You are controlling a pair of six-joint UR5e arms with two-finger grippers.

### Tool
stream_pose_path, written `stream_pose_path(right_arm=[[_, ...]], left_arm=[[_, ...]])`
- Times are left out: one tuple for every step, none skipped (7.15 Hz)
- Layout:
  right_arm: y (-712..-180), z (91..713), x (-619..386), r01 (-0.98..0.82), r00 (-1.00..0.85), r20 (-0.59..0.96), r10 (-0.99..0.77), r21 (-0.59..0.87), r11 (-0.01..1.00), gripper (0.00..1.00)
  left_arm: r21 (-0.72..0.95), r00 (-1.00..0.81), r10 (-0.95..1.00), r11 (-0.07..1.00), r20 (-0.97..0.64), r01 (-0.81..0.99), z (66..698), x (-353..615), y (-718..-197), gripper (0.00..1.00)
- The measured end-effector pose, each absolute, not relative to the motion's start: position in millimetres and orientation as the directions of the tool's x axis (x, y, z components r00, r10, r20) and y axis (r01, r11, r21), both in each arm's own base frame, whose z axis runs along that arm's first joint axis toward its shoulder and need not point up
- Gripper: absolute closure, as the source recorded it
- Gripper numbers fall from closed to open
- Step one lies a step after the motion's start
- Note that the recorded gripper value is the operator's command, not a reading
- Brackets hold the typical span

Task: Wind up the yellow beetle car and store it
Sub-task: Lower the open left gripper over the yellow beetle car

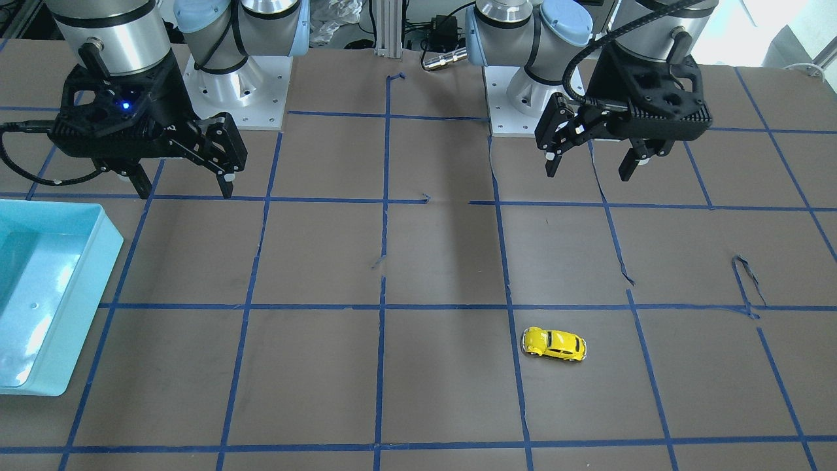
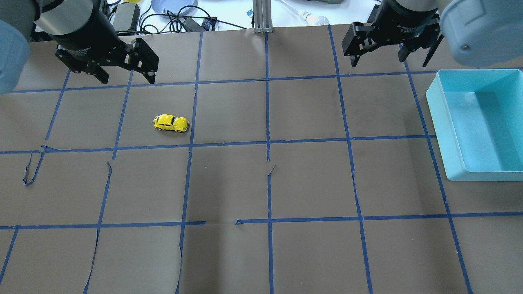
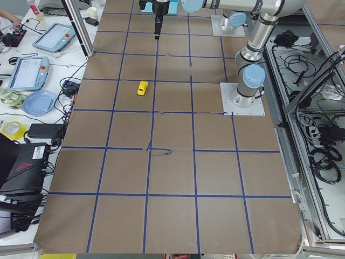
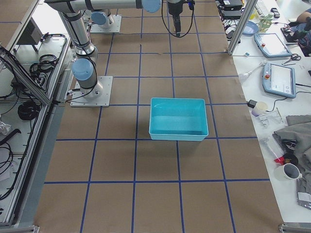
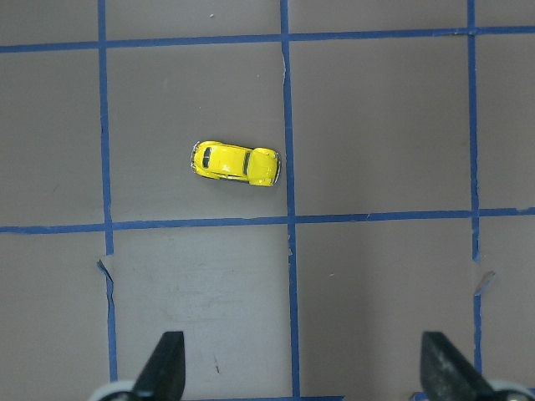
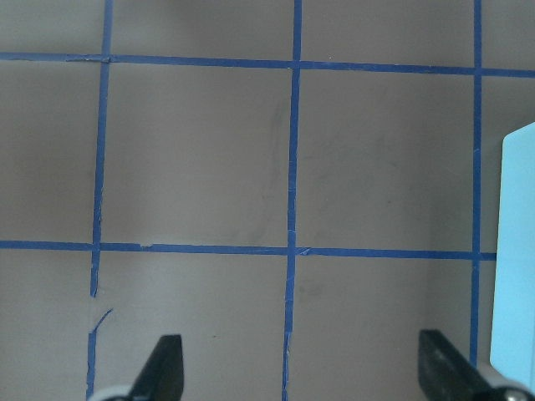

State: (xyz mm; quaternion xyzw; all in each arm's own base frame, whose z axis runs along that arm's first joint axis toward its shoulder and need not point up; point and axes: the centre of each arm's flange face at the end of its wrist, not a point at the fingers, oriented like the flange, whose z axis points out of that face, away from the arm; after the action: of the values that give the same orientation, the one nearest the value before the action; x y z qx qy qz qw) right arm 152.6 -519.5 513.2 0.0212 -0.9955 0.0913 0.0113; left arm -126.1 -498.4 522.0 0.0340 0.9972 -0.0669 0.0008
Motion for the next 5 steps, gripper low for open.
stream_pose_path(right_arm=[[-519.5, 513.2, 152.6, -0.044, -0.999, 0.026, -0.04, -0.181, 0.982, 0.0], [-519.5, 513.2, 152.6, -0.044, -0.999, 0.026, -0.04, -0.181, 0.982, 0.0], [-519.5, 513.2, 152.7, -0.044, -0.999, 0.026, -0.04, -0.181, 0.982, 0.0], [-519.5, 513.1, 152.7, -0.044, -0.999, 0.026, -0.04, -0.181, 0.983, 0.0], [-519.5, 513.1, 152.7, -0.044, -0.999, 0.026, -0.04, -0.181, 0.983, 0.0]], left_arm=[[-0.121, -0.985, 0.171, 0.978, -0.012, 0.171, 516.2, -130.4, -499.5, 0.02], [-0.103, -0.943, 0.332, 0.938, -0.011, 0.331, 504.6, -134.4, -503.0, 0.03], [-0.081, -0.868, 0.496, 0.866, 0.005, 0.494, 485.6, -135.8, -511.1, 0.03], [-0.059, -0.773, 0.634, 0.773, 0.025, 0.632, 461.1, -136.0, -521.6, 0.02], [-0.049, -0.668, 0.743, 0.669, 0.037, 0.741, 431.4, -135.9, -536.0, 0.02]])
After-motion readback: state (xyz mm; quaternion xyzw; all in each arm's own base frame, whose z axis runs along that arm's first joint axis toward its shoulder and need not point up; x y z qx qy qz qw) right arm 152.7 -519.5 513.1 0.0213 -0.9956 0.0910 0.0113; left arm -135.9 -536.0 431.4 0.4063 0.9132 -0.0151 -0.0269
